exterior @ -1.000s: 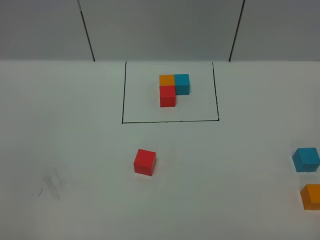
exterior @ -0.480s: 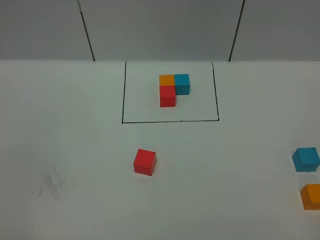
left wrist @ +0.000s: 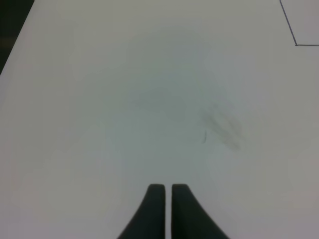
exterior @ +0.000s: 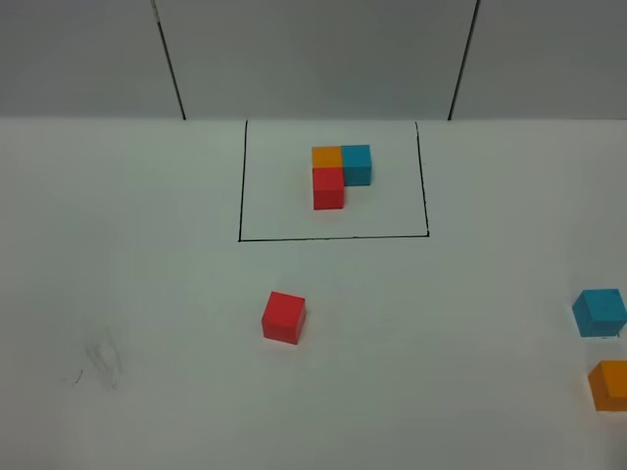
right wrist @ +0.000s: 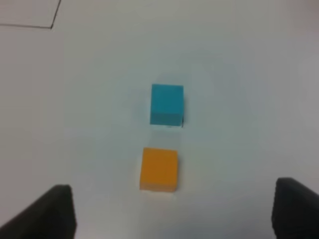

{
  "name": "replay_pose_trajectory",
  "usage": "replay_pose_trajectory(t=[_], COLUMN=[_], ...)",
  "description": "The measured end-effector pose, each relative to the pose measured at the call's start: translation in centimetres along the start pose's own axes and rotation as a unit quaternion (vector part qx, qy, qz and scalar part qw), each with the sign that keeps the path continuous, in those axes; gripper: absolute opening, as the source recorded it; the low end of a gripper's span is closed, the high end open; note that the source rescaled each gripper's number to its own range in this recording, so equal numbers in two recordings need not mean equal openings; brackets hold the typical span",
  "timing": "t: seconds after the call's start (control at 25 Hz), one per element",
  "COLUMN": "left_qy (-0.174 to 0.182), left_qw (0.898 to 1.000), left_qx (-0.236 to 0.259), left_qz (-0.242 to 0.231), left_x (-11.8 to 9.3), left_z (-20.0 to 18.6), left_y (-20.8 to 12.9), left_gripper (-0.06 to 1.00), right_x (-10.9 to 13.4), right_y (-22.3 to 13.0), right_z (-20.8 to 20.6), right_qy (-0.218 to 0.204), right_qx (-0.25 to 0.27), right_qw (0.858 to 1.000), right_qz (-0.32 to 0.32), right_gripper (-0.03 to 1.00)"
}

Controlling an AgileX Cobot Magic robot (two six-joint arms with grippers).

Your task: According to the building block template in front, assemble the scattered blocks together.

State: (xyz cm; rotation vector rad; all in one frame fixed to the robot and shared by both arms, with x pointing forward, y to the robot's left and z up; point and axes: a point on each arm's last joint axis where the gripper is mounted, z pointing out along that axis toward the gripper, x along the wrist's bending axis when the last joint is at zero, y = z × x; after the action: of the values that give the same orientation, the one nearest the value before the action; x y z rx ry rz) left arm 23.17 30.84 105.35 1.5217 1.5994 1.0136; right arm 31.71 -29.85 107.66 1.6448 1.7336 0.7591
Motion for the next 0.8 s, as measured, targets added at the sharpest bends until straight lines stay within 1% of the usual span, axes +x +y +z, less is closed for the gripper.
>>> replay_pose_trajectory(t=[0.2, 0.52, 0.72, 0.8], left_qy=[0.015, 0.016, 0.016, 0.016], left_qw=[1.0, 1.0, 1.0, 1.0], left_qx=[0.0, 0.0, 0.0, 0.0], left_qz=[-0.008, -0.008, -0.008, -0.008], left_x=[0.0, 0.0, 0.0, 0.0], left_z=[0.0, 0.0, 0.0, 0.0], left_y=[0.0, 0.0, 0.0, 0.0], left_gripper=[0.0, 0.0, 0.0, 0.0], right_x=[0.5, 1.1, 1.6, 1.9], right_y=[0.7, 1.1, -0.2, -0.6], right_z=[1.8, 5.4, 7.8, 8.6], right_qy=[0.014, 0.023, 0.033, 0.041], right_qx=[0.032, 0.122, 0.163, 0.163], right_qw=[0.999, 0.992, 0.986, 0.985], right_qz=[0.007, 0.016, 0.029, 0.04], right_gripper=[0.92, 0.92, 0.92, 0.92])
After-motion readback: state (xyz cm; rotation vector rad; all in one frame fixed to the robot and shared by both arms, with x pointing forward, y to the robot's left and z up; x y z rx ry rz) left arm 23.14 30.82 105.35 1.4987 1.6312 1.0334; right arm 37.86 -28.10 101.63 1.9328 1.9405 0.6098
